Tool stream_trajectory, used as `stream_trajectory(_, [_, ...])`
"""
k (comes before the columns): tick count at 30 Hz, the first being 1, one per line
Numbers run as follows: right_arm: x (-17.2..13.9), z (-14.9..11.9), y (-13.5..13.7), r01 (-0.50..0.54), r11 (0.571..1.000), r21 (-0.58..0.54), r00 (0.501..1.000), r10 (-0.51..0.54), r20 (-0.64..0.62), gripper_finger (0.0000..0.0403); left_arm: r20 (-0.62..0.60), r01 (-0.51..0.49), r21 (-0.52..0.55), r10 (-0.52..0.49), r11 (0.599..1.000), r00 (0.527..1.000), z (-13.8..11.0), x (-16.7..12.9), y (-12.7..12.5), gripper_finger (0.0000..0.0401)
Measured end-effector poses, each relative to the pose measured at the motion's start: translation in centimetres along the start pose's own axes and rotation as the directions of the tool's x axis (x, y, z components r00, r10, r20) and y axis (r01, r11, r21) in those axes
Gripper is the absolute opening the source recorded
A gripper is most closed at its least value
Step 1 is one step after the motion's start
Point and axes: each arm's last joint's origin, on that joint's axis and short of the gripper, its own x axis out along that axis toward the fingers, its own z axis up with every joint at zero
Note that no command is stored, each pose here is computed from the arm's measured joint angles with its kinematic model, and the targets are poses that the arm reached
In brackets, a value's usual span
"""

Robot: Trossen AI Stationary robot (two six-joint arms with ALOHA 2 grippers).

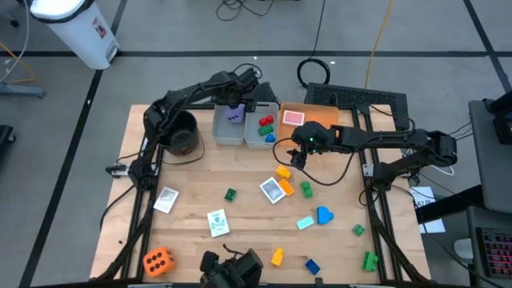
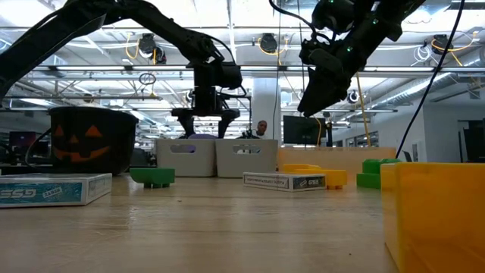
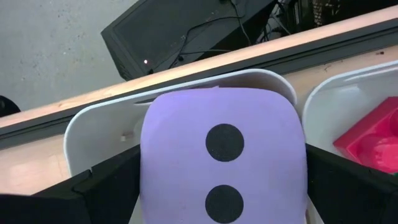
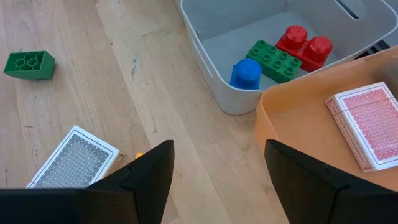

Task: Pick & Place Toys
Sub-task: Put the purple dice into the left gray bin

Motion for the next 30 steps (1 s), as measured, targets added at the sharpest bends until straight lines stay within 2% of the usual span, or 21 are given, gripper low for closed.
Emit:
stream_trajectory(7, [0.0, 0.0, 0.0, 0.000, 1.000, 0.000, 1.000, 0.000, 0.000, 0.0242, -0.022, -0.018, 0.023, 0.019, 1.000, 1.000, 0.0, 0.2, 0.5, 0.0399])
stream_trajectory(14, [0.0, 0.0, 0.0, 0.000, 1.000, 0.012, 1.000, 0.000, 0.000, 0.0242, -0.080, -0.049, 0.032, 0.052, 0.998, 0.995, -1.4, 1.8, 0.9, 0.0399])
stream_trajectory(23, [0.0, 0.0, 0.0, 0.000, 0.999, 0.034, 1.000, 0.000, 0.000, 0.0242, -0.037, -0.038, 0.025, 0.038, 0.999, 0.999, -1.3, 2.0, 0.4, 0.0398])
stream_trajectory(30, [0.0, 0.0, 0.0, 0.000, 0.998, 0.060, 1.000, 0.000, 0.000, 0.0242, -0.033, -0.034, 0.024, 0.035, 0.999, 0.999, -1.2, 1.9, 0.5, 0.0362])
